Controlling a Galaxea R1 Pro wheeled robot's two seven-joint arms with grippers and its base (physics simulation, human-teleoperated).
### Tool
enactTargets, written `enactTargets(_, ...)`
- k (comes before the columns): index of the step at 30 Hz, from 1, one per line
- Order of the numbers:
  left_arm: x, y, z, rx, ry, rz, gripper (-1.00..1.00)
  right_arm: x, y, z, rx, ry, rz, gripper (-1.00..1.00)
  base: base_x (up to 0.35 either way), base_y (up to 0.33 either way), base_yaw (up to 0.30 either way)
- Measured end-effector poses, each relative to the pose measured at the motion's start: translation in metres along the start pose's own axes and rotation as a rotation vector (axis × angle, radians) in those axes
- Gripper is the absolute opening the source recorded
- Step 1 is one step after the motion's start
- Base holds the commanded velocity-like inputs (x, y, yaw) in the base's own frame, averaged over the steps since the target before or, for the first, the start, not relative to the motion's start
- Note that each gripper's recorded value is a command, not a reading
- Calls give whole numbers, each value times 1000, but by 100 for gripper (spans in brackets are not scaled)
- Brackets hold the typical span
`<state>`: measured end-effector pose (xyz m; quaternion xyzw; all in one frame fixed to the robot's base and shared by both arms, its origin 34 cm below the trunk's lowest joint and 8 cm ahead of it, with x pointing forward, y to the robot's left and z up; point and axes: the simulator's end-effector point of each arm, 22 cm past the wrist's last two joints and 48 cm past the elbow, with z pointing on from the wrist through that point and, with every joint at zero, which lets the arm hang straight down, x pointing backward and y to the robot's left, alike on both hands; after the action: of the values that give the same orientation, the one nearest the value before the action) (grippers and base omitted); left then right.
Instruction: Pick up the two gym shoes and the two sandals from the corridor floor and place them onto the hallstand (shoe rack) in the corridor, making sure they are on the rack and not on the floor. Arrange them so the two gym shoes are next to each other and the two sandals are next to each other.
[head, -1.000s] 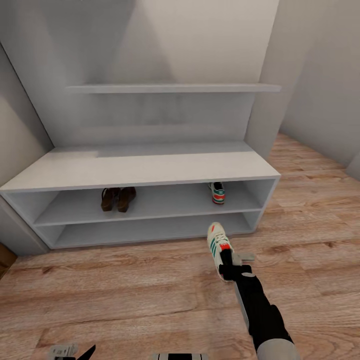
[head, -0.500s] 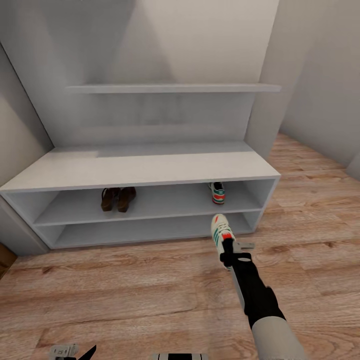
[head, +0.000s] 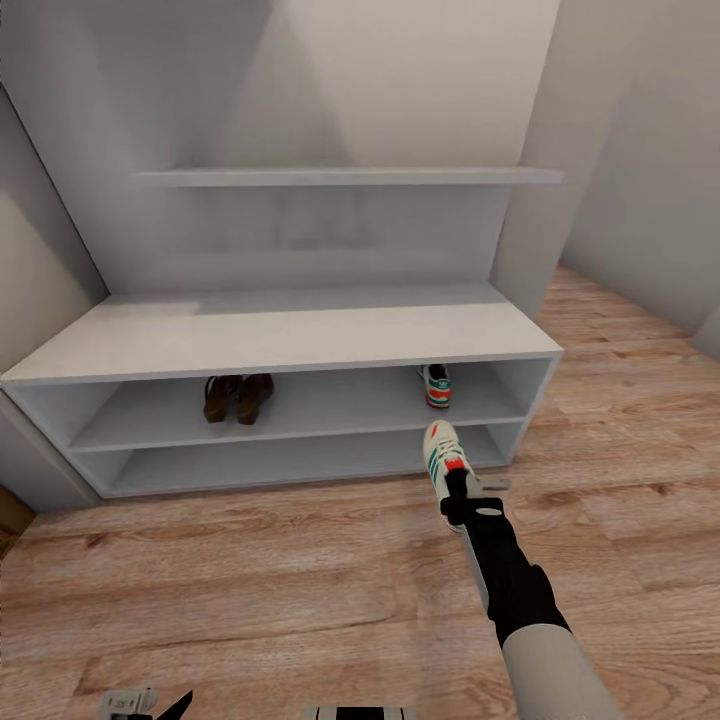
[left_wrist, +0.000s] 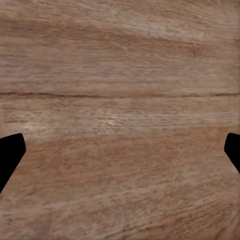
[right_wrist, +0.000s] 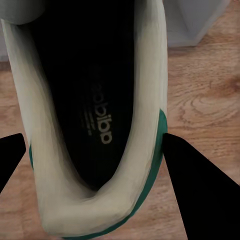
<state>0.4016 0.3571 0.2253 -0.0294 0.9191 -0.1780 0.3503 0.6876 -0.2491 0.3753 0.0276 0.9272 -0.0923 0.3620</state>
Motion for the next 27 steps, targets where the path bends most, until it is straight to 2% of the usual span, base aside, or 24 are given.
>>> enactTargets(17, 0, 0, 0, 0, 0, 0, 100, -1, 0, 0, 0, -2, 0, -100, 19, 38, 0)
enactTargets(27, 2, 0, 0, 0, 4, -2, 100, 1, 0, 1, 2, 1, 0, -100, 179, 28, 85)
